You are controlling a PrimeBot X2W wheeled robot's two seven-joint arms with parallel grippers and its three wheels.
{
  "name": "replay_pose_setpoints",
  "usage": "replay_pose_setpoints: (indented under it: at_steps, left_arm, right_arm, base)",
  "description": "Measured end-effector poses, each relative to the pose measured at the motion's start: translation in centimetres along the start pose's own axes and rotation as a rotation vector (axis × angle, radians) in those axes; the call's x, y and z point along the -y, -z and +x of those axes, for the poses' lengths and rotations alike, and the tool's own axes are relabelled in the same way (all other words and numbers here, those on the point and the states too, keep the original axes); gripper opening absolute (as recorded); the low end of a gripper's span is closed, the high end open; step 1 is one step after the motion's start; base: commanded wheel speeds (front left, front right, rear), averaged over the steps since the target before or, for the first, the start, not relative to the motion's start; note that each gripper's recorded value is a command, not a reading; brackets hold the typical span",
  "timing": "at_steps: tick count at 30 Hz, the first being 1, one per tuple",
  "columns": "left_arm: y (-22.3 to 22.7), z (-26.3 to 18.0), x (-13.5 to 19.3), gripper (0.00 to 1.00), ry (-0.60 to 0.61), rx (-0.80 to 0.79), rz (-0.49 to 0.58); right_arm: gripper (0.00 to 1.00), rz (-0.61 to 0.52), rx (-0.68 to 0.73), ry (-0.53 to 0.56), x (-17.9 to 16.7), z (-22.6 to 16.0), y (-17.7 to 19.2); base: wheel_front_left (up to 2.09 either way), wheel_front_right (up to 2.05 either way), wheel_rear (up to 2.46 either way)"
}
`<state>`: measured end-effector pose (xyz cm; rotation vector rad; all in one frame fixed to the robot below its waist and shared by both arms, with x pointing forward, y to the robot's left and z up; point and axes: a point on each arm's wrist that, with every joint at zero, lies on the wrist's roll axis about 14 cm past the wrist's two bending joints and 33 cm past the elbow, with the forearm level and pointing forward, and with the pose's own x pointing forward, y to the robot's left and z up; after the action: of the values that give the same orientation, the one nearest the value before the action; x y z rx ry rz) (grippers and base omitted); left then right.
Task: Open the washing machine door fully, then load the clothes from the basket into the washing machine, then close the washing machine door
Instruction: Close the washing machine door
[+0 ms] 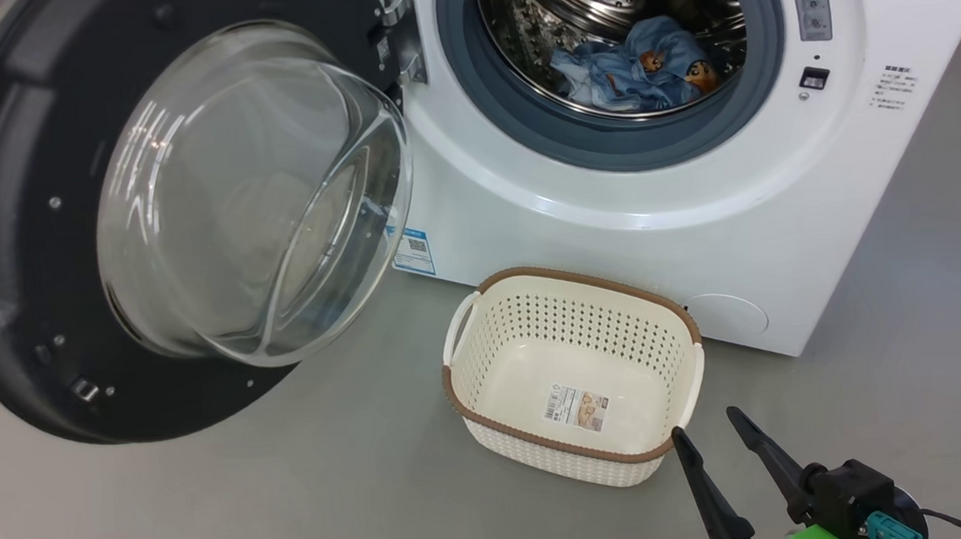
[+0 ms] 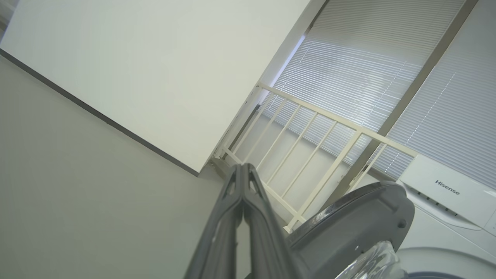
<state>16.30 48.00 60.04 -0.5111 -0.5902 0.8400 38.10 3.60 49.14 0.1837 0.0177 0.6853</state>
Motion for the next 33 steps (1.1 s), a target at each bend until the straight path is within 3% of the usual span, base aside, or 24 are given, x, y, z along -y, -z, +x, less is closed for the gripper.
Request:
replay_pose_setpoints:
  at_steps: [16, 33]
  left_arm:
    - [2.3, 7.0, -0.3, 0.0, -0.108, -0.2, -0.623]
    - [9.8, 7.7, 3.1, 0.0, -0.113, -0.504, -0.764]
  right_arm:
    - [1.0, 0.008, 0.0, 0.041, 1.4, -0.4, 0.2]
    - [1.0, 0.017, -0.008, 0.119, 4.1, -1.3, 0.7]
  base:
    - [0.0, 0.0, 0.0]
    - [0.0, 0.0, 0.0]
